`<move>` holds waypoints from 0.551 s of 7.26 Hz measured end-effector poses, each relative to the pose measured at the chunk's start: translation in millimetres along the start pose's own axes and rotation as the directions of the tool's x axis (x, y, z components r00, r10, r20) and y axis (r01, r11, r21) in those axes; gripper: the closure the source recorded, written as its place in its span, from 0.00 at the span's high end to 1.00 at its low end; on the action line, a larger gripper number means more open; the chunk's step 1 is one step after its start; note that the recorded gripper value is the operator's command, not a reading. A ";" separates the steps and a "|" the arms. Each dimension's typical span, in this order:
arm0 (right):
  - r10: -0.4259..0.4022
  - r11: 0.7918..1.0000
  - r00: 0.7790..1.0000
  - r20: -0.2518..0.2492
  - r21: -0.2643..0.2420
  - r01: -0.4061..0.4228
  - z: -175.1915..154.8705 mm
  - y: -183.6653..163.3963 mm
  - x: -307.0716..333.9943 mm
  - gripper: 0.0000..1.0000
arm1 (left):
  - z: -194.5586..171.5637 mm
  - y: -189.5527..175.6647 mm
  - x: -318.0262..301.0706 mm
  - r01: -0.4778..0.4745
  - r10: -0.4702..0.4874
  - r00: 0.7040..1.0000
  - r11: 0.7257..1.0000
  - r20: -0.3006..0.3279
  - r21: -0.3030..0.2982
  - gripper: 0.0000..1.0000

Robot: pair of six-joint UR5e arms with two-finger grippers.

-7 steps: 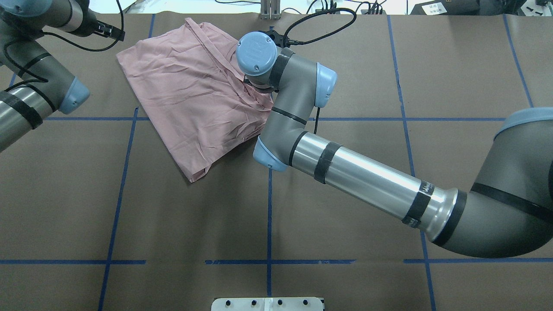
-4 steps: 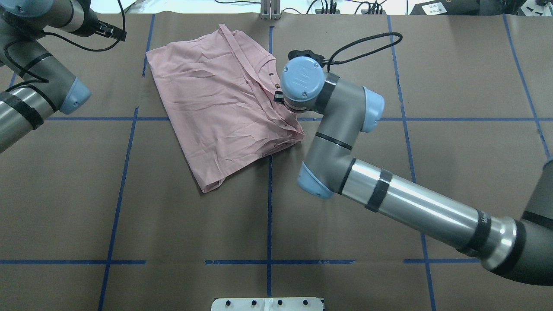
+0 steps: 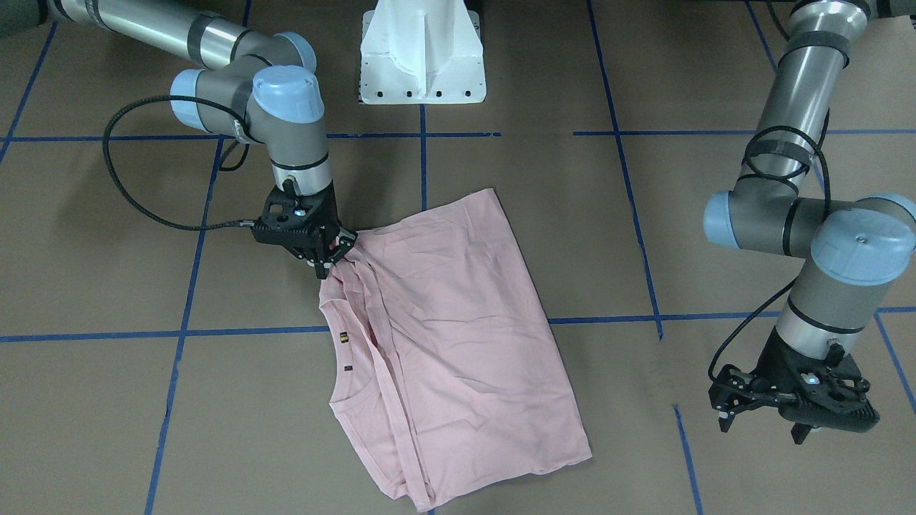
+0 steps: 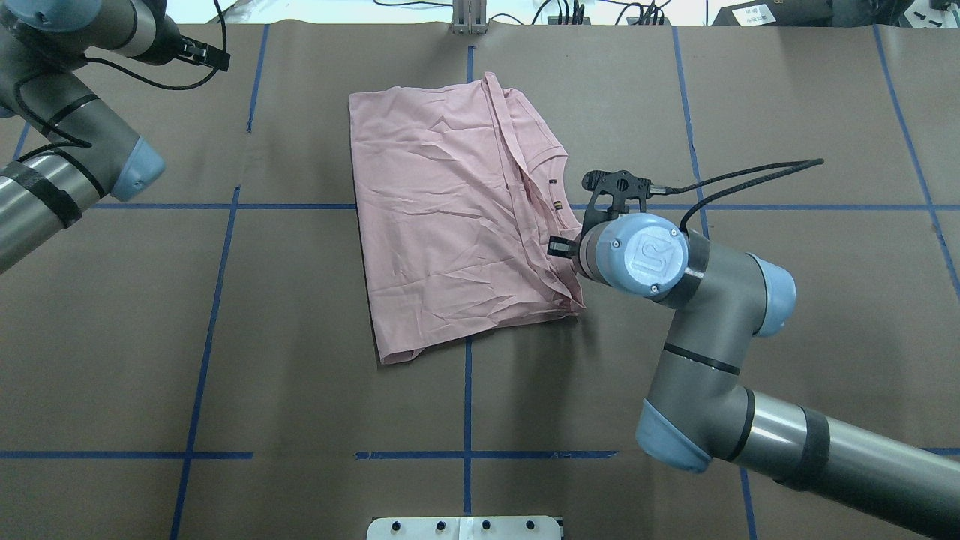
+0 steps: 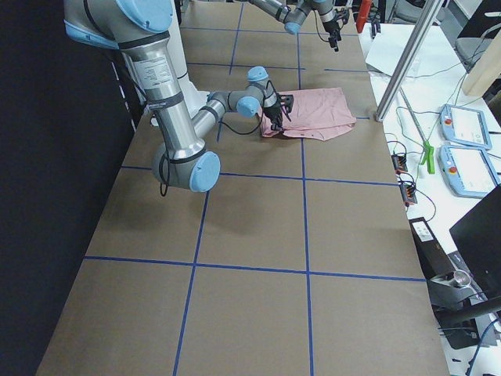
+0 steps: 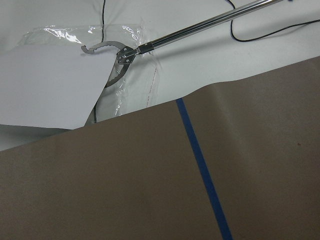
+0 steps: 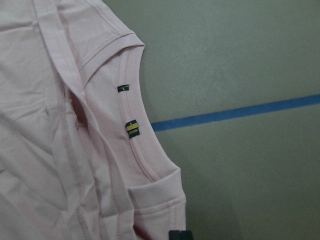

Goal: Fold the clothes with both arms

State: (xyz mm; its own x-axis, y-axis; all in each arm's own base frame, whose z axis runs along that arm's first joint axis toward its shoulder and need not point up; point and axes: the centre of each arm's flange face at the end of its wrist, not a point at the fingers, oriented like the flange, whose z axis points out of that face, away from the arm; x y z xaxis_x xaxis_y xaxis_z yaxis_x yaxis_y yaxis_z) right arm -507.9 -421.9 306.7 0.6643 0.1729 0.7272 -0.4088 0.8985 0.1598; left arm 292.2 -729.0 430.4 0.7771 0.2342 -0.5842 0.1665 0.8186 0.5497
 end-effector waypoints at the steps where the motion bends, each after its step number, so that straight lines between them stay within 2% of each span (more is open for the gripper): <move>1: 0.003 1.000 1.000 0.006 0.009 -0.003 -4.6 21.1 -0.4 0.00 | -0.2 0.0 1.2 0.001 -0.001 1.000 1.000 -0.001 0.000 1.00; 3: 0.002 1.000 1.000 0.006 0.022 -0.002 -7.9 48.7 -5.1 0.00 | -0.5 -0.6 3.3 0.008 -0.008 1.000 1.000 -0.004 0.001 1.00; 4: 0.001 1.000 1.000 0.004 0.024 -0.001 -8.0 52.5 -5.2 0.99 | -1.4 -1.3 4.5 0.012 -0.012 1.000 1.000 -0.006 0.003 1.00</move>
State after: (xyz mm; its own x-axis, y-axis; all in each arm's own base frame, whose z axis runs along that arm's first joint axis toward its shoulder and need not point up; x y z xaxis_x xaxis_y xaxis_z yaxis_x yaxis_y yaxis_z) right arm -527.7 -372.4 305.9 0.6616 0.1723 0.7298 -0.4241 0.8886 0.1747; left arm 294.6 -728.3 426.2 0.7716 0.2273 -0.5941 0.1778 0.8197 0.5445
